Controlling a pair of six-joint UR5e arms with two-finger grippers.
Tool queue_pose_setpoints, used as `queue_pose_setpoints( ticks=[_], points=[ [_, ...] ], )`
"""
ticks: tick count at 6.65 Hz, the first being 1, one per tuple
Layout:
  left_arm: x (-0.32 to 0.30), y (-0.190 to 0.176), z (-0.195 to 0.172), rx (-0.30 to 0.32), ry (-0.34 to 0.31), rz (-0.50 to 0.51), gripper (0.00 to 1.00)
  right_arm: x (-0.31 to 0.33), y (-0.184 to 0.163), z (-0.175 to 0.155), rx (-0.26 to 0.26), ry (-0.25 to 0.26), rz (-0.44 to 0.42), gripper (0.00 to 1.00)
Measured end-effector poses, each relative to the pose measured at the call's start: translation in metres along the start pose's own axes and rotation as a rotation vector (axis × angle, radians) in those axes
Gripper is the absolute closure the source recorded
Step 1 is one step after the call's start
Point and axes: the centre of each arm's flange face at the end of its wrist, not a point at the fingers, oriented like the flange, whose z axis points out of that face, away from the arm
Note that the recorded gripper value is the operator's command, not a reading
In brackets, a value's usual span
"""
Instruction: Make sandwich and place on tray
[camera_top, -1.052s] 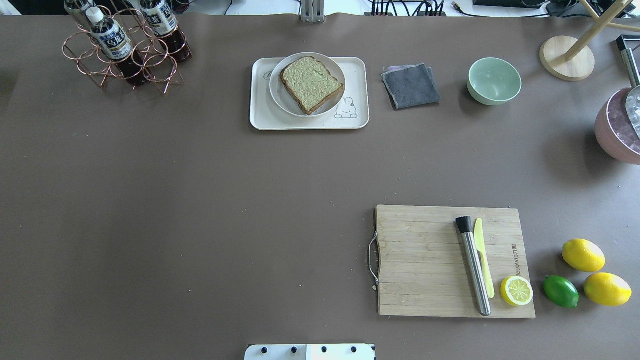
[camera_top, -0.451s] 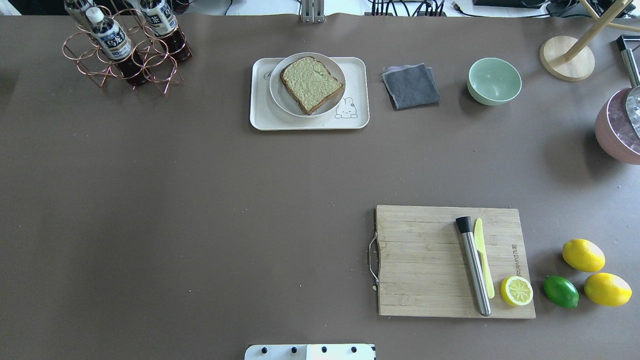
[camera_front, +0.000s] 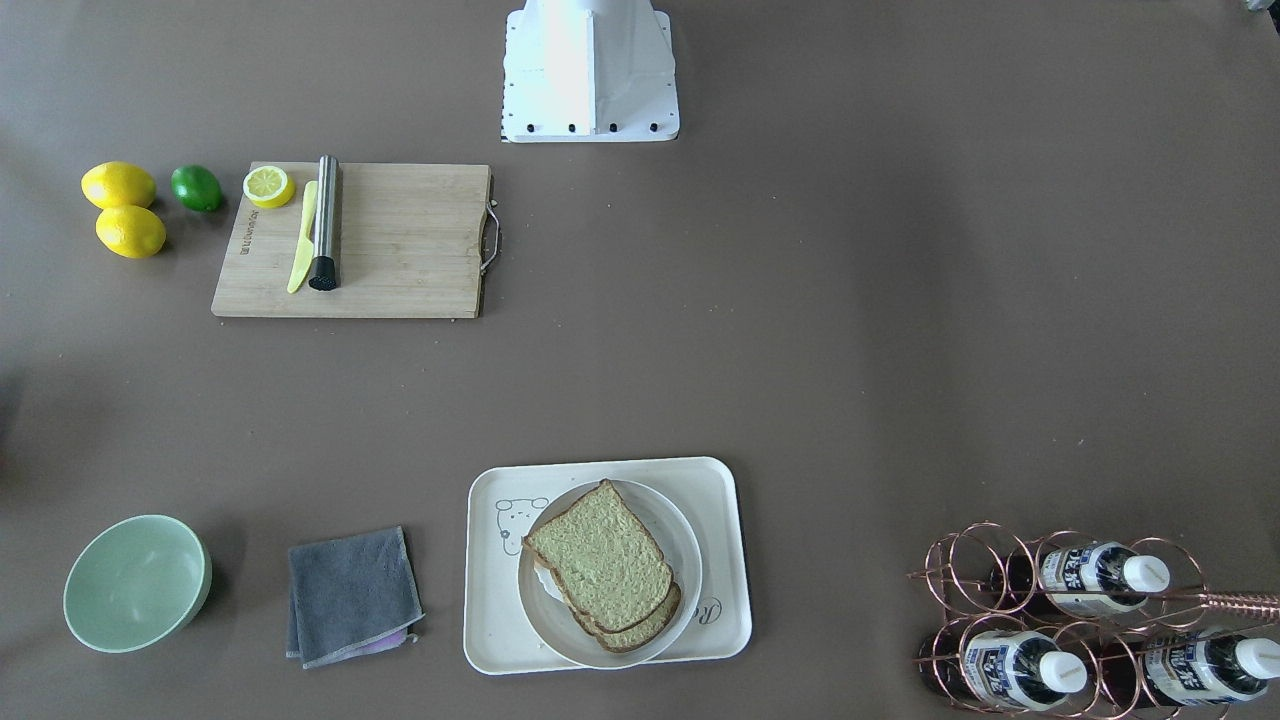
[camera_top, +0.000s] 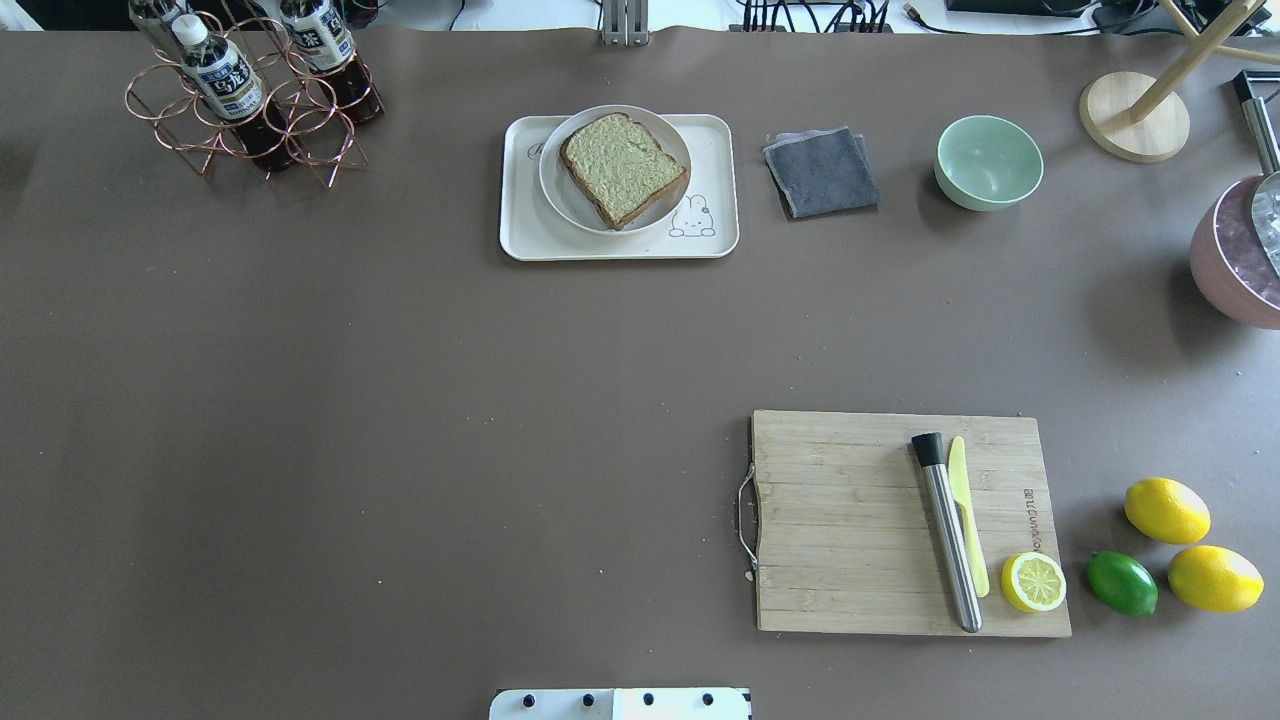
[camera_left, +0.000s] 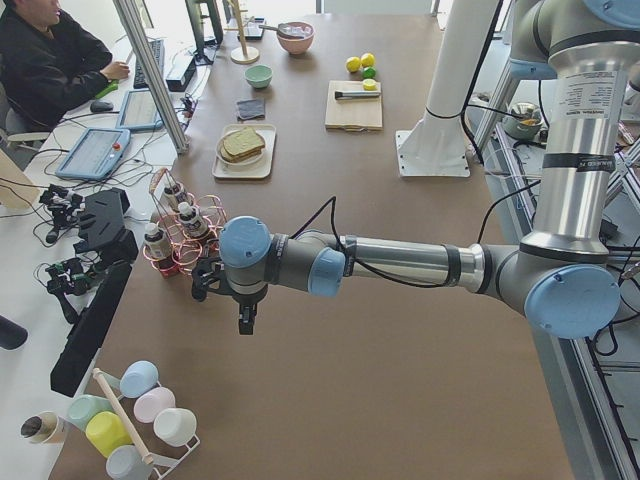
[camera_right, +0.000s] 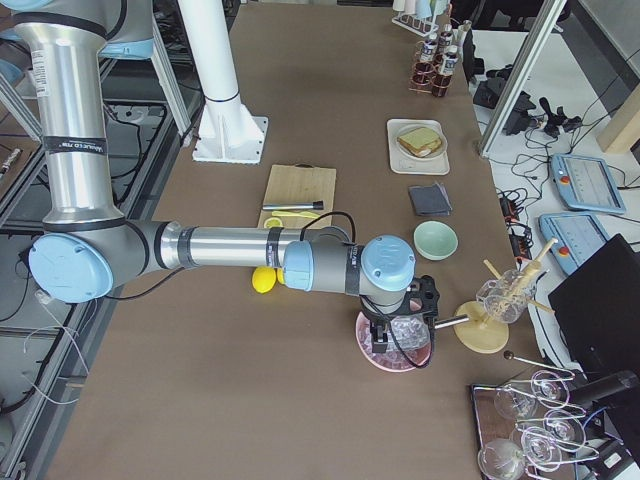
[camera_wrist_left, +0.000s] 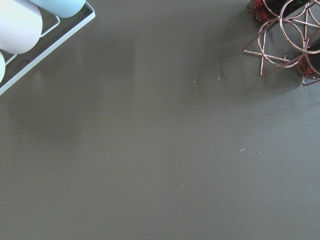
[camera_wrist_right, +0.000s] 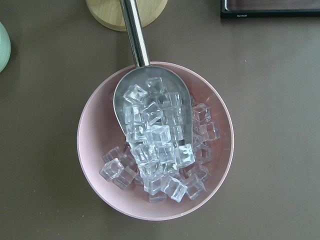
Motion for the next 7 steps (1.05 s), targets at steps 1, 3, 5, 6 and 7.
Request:
queue_pose_setpoints(
  ticks=[1, 3, 5, 6, 7],
  points=[
    [-0.0054, 0.0016, 0.0003, 0.010, -0.044, 0.004, 0.02, 0.0001, -0.0004, -0.0002, 0.000, 0.003, -0.002, 0.01],
    [-0.0099, 0.0042, 0.0018, 0.013, -0.068, 0.002, 0.02, 0.0004, -0.0004, -0.0002, 0.000, 0.005, -0.003, 0.01],
    [-0.0092, 0.0047, 0.0043, 0.008, -0.069, 0.004, 0.02, 0.0015, 0.0012, 0.0008, -0.002, 0.006, -0.001, 0.01],
    [-0.0088, 0.0048, 0.0051, 0.007, -0.069, 0.005, 0.02, 0.0024, 0.0024, 0.0016, -0.004, 0.007, 0.001, 0.01],
    [-0.0085, 0.0048, 0.0052, 0.007, -0.069, 0.005, 0.02, 0.0026, 0.0027, 0.0018, -0.004, 0.007, 0.001, 0.01]
  ],
)
